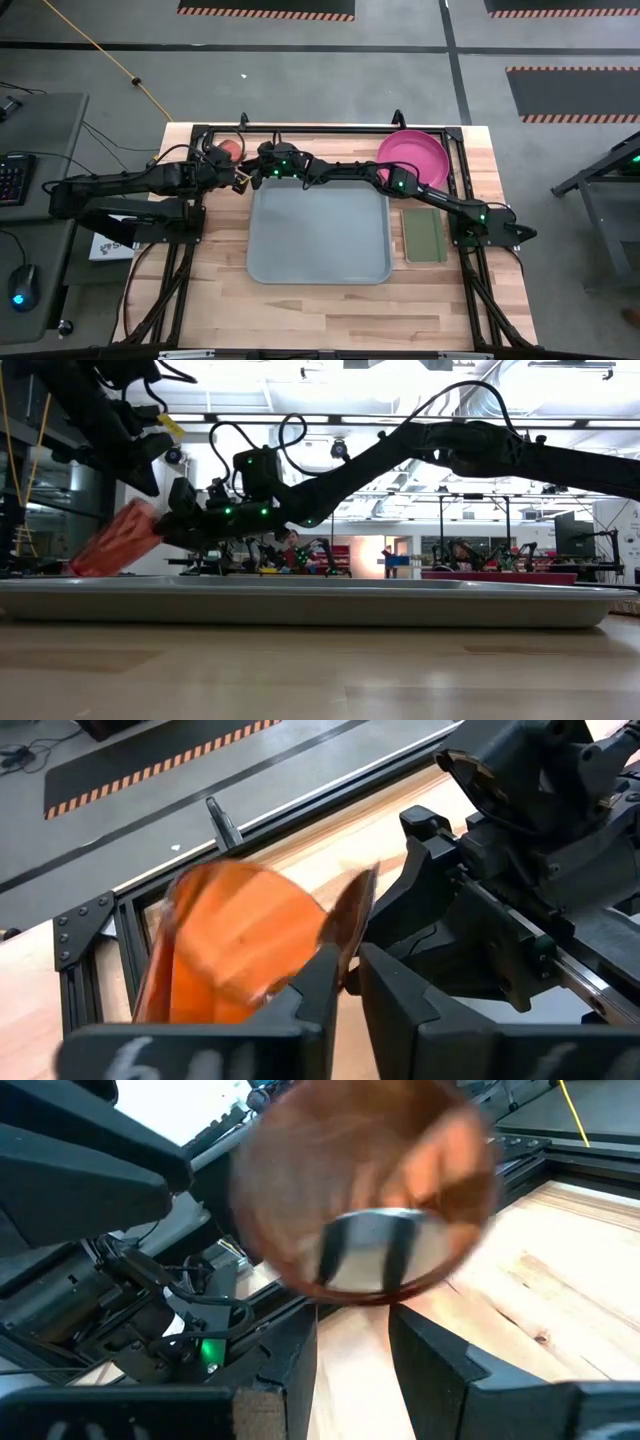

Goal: Pick and place plate/cup/fork/spoon on tray
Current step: Put the orange fork on the gray serving tray, then adjust the brown cup

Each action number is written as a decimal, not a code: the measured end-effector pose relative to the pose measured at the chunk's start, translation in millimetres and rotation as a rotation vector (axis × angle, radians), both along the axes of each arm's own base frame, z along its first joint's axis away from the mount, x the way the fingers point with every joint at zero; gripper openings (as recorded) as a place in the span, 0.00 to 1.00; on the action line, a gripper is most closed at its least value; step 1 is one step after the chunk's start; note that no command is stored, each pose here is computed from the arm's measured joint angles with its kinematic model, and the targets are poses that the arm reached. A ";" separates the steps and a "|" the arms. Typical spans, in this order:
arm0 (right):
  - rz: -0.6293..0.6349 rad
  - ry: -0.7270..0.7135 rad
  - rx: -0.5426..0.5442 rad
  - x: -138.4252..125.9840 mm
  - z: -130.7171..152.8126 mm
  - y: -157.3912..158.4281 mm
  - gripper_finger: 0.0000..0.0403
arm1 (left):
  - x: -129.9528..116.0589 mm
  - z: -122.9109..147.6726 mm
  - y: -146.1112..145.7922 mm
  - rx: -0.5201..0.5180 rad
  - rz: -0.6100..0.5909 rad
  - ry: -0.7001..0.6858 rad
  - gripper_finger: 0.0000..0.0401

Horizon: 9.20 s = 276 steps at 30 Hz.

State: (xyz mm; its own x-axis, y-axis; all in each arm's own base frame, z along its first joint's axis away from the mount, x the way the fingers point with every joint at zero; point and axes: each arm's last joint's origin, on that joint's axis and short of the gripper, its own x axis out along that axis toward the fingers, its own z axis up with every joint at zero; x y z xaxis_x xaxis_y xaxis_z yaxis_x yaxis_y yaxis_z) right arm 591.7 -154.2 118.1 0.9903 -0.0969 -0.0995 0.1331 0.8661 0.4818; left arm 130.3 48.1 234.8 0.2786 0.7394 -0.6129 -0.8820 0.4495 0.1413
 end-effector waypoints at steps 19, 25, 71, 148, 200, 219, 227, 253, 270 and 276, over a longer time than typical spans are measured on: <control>0.055 0.053 -0.076 -5.8 -3.6 -17.0 0.29 | 3.8 2.7 0.5 0.035 -0.073 0.029 0.32; 0.150 0.068 -0.040 -21.0 14.5 -52.6 0.29 | 1.5 4.7 0.3 0.057 -0.080 0.038 0.32; 0.086 0.168 -0.039 -54.0 92.4 -84.8 0.34 | -27.3 18.0 -7.1 0.173 -0.275 -0.506 0.31; -0.518 0.151 -0.178 -405.2 95.2 79.1 0.34 | 125.6 -78.3 100.3 0.141 0.655 0.308 0.31; -0.533 0.138 -0.163 -405.3 96.1 78.7 0.34 | 121.1 -95.0 129.2 0.109 0.671 0.370 0.10; -0.533 0.138 -0.163 -405.3 96.1 78.7 0.34 | 118.0 -79.4 126.5 0.105 0.634 0.384 0.07; -0.533 0.138 -0.163 -405.3 96.0 78.7 0.34 | 115.8 -65.9 125.0 0.111 0.626 0.353 0.06; -0.532 0.139 -0.163 -405.3 96.0 78.8 0.34 | 119.6 -62.4 113.9 0.048 0.519 0.419 0.06; -0.527 0.142 -0.162 -405.2 95.7 78.9 0.34 | 108.7 -11.4 99.0 0.049 0.431 0.287 0.02; -0.526 0.142 -0.162 -405.2 95.7 78.9 0.34 | 105.4 -0.3 94.2 0.041 0.392 0.264 0.01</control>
